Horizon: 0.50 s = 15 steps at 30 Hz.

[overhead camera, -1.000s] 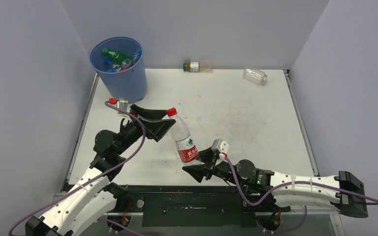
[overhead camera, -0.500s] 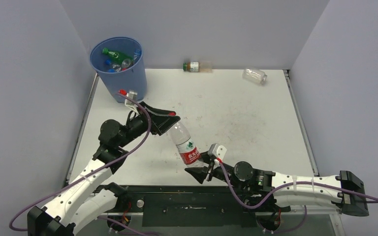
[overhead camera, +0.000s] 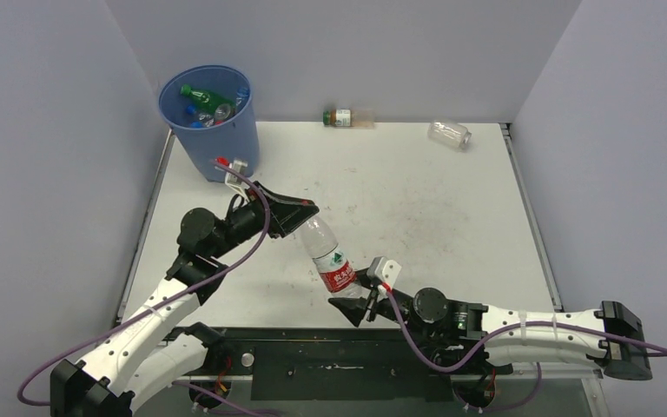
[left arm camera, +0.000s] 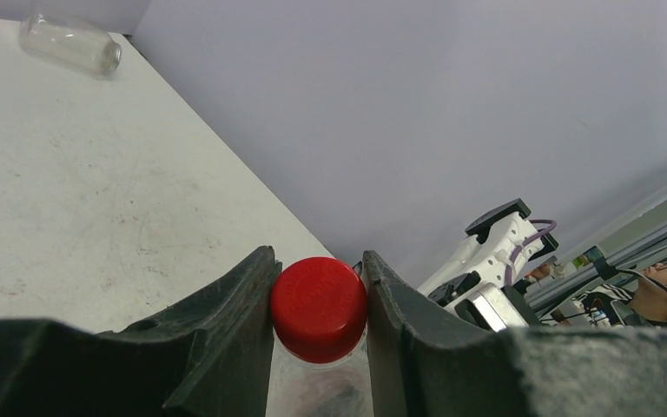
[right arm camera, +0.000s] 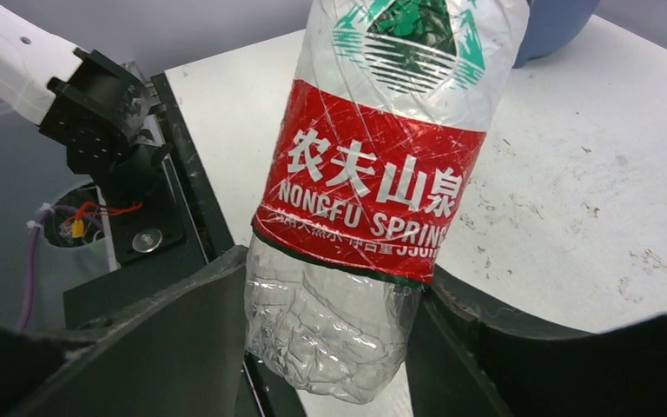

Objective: Put the plastic bottles in the bin
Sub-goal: Pick up the plastic bottle at the center of the board.

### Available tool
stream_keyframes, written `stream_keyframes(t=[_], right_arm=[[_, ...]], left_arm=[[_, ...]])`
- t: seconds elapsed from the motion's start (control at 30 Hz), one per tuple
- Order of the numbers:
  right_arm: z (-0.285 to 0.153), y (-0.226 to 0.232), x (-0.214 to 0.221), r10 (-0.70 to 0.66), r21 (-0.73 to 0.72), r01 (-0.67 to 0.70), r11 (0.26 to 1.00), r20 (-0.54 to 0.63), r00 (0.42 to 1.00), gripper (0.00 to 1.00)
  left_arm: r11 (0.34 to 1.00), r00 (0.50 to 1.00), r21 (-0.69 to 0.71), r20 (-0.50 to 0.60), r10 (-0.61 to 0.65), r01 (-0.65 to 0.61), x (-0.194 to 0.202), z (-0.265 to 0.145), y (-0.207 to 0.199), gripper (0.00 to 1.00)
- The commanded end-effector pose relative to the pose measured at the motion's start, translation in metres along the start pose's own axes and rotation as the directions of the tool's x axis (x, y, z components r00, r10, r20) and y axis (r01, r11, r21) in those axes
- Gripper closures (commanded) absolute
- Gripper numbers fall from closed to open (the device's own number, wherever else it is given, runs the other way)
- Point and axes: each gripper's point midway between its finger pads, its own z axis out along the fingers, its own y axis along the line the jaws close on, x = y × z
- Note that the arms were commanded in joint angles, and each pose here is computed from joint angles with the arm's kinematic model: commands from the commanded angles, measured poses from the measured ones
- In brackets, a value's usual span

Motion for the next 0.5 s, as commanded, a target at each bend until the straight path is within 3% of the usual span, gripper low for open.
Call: stream_keyframes(t=[0.0,0.07,0.1,0.13,0.27,0.47], right_arm=[[0.006,-0.009,-0.026,0.028,0.072,-0.033,0.997,0.06,0.998,0.27],[0.009,-0.009,-0.027,0.055,0.081,-0.059,0.995,0.043,0.998,0.06],[0.01,-0.006,-0.03,0.08,0.076,-0.083,0.994,0.041,0.996,0.04],[0.011,0.001,-0.037,0.107,0.043,-0.109,0.993,0.04,0.993,0.1],[0.012,0.025,-0.08,0.207,-0.061,-0.204,0.977,0.047,0.977,0.1],[-0.001,0.029,-0.128,0.275,-0.086,-0.268,0.959,0.079,0.958,0.1]], left_arm=[[0.994,0.999,0.103,-0.018,0.04,-0.038,-0.007,-0.003,-0.034,1.0],[0.994,0.998,0.093,-0.007,0.061,-0.06,-0.01,-0.004,-0.034,1.0],[0.994,0.997,0.081,-0.002,0.079,-0.079,-0.012,-0.005,-0.033,1.0],[0.993,0.995,0.055,0.0,0.102,-0.102,-0.014,-0.005,-0.031,1.0],[0.963,0.964,-0.054,0.029,0.265,-0.263,-0.039,-0.011,-0.032,1.0],[0.851,0.848,-0.187,0.119,0.516,-0.491,-0.092,-0.032,-0.057,1.0]])
